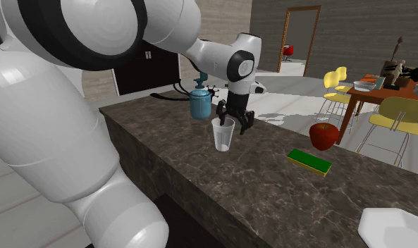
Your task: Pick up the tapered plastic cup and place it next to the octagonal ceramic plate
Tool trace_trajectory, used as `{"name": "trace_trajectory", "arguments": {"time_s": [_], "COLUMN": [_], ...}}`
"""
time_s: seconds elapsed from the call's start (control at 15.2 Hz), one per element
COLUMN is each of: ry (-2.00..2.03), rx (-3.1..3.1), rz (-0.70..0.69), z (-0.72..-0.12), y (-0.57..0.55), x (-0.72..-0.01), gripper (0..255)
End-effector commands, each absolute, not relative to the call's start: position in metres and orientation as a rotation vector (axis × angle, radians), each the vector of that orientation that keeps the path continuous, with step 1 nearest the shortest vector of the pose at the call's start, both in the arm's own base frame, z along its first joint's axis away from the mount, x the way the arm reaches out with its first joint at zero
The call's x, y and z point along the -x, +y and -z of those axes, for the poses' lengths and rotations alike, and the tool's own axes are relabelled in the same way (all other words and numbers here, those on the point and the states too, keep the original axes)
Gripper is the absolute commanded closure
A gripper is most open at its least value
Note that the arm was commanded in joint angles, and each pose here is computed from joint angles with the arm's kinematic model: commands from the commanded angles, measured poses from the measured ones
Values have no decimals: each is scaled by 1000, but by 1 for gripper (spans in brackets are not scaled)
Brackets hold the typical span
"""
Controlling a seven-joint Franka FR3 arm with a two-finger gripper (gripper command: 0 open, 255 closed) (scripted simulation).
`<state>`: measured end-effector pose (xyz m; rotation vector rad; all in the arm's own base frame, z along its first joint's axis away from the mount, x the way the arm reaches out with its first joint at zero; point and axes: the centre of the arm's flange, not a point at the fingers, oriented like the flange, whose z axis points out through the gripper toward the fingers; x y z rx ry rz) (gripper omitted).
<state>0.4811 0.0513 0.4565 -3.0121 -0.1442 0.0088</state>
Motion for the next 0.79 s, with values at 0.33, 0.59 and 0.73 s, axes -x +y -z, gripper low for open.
{"name": "trace_trajectory", "arguments": {"time_s": [0.33, 0.59, 0.73], "ry": [-144, -144, -144], "rx": [3012, 3012, 3012], "rz": [-9, -9, -9], "z": [-457, -456, -462], "y": [51, 51, 51], "x": [-481, -481, -481], "gripper": [255, 255, 255]}}
